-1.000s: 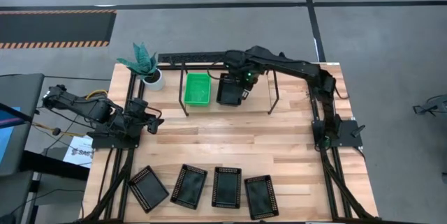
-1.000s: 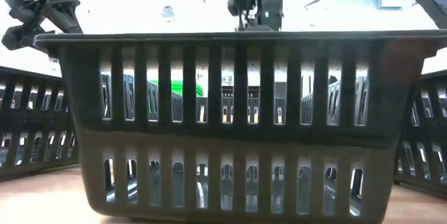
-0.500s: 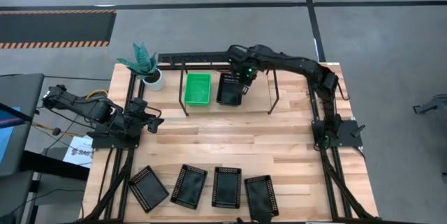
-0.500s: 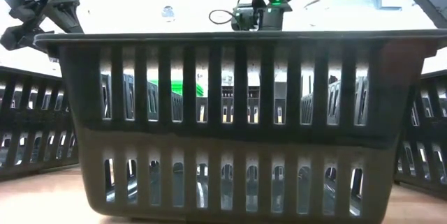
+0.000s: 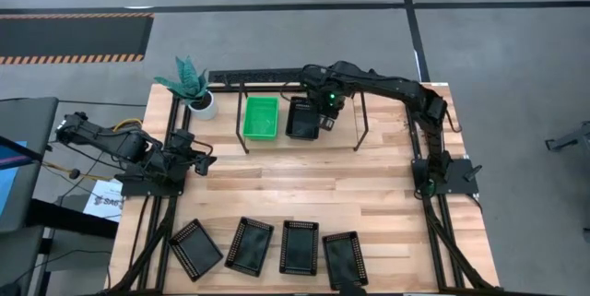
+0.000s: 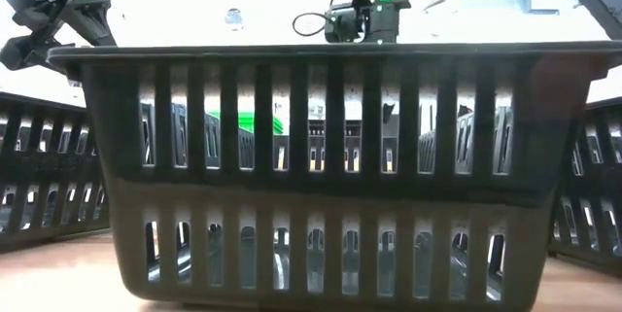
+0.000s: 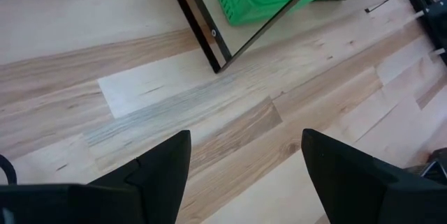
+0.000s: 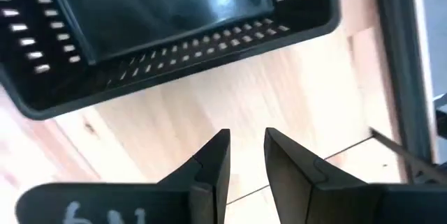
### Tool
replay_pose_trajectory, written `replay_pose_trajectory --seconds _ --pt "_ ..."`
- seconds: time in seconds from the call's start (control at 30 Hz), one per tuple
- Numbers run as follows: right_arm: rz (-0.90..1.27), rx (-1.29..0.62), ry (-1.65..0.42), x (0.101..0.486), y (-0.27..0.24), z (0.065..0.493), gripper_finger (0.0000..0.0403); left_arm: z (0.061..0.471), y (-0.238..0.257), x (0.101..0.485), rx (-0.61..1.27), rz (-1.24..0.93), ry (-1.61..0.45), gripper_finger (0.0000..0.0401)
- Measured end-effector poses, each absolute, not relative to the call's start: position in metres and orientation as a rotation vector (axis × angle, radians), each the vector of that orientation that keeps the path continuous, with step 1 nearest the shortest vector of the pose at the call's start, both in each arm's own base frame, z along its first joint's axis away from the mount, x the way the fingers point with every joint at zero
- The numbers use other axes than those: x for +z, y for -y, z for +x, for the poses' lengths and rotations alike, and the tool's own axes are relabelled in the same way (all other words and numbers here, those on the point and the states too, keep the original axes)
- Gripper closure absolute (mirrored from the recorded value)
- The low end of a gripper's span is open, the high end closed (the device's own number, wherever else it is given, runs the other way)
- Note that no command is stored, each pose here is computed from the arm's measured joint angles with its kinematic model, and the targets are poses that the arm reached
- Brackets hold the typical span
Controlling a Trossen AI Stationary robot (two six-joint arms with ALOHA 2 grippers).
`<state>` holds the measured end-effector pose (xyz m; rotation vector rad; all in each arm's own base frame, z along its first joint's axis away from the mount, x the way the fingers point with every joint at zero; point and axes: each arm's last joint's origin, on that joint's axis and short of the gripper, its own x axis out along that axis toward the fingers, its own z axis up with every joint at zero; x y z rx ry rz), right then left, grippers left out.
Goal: Stack baskets on shelf by color
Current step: Stack the black bin into the black bin on the shelf, then stack the black bin on top of the black stacked bins on the shelf
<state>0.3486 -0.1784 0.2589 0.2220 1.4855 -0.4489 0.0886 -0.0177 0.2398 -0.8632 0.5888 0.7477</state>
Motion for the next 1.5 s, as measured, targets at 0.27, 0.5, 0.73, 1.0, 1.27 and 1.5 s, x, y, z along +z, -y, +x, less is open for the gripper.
replay_pose_trajectory --seconds 0.27,0.5,0.73,1.0,1.27,1.5 --pt "0.209 -0.467 -1.408 0.238 0.193 0.353 0.0292 0.089 0.018 0.24 0.747 -0.861 -0.589 0.014" --pt "0.182 -0.479 -1.325 0.24 0.204 0.357 0.0292 0.089 0.018 0.24 0.748 -0.861 -0.589 0.014" --pt "0.163 -0.491 -1.251 0.243 0.208 0.363 0.0292 0.089 0.018 0.24 0.743 -0.846 -0.594 0.014" --pt "0.291 -0.5 -1.34 0.264 0.193 0.346 0.0292 0.089 0.018 0.24 0.732 -0.839 -0.607 0.014" --pt "0.648 -0.212 -1.335 0.332 0.094 0.323 0.0292 0.089 0.018 0.239 0.705 -0.802 -0.635 0.014" --pt "0.543 -0.114 -1.321 0.367 -0.05 0.305 0.0292 0.089 0.018 0.239 0.694 -0.776 -0.645 0.014"
